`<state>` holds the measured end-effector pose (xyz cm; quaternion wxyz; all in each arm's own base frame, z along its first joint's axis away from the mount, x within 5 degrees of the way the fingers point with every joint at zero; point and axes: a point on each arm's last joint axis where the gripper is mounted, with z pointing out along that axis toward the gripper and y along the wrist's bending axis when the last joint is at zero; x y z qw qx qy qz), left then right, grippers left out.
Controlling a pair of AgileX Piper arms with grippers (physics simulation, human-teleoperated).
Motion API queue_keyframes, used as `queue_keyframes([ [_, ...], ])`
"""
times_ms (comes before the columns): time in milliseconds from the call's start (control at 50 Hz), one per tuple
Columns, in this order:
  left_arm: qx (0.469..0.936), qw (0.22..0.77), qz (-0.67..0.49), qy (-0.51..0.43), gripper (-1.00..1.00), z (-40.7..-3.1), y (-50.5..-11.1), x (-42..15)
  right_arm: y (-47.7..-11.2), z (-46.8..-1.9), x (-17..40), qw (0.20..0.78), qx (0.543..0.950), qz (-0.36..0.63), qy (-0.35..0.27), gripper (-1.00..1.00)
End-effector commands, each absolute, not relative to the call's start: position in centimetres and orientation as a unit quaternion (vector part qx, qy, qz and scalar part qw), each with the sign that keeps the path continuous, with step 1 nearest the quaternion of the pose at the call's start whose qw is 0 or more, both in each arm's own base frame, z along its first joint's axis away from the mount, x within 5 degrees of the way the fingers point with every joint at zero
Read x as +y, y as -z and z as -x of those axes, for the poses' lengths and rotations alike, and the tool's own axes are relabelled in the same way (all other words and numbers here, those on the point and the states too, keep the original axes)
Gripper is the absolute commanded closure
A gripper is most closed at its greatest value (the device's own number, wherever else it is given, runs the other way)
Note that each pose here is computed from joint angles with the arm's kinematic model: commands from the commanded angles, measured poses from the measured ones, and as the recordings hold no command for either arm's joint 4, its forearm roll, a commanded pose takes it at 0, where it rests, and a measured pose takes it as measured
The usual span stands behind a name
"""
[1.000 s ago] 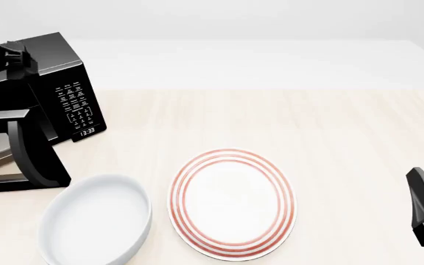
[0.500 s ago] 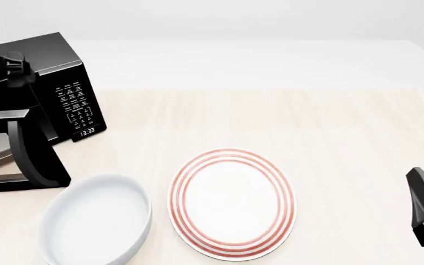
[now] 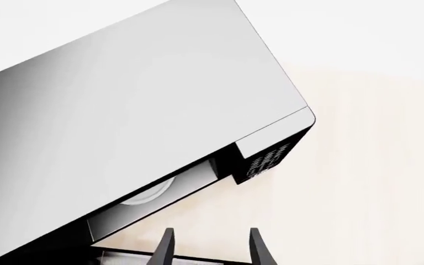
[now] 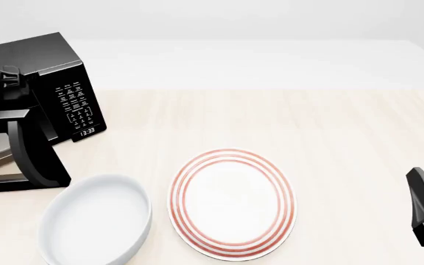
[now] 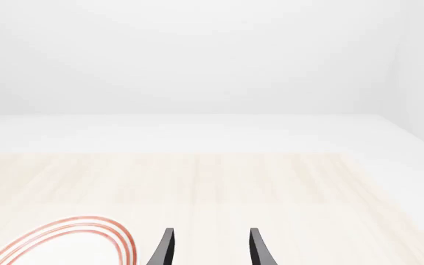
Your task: Open the microwave.
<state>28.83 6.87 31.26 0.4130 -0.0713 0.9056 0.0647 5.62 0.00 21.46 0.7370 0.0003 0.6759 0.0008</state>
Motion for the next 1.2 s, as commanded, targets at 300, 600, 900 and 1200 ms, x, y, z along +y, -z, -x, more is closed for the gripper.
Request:
queue_keyframes([
  [300,0.911,0.397,0.088,-0.072,-1.00,-28.6,-29.6,8.1,-21.5,-5.6,0.0,0.737,0.676,0.000,-0.001,-1.00],
  [600,0.912,0.394,0.089,-0.072,-1.00,-28.4,-29.3,8.1,-21.5,-5.6,0.0,0.737,0.676,0.000,-0.001,-1.00],
  [900,0.914,0.390,0.091,-0.068,-1.00,-27.9,-28.7,7.8,-21.5,-5.6,0.0,0.737,0.676,0.000,-0.001,-1.00],
  [1200,0.918,0.379,0.091,-0.068,-1.00,-27.6,-27.9,7.8,-21.5,-5.6,0.0,0.737,0.676,0.000,-0.001,-1.00],
])
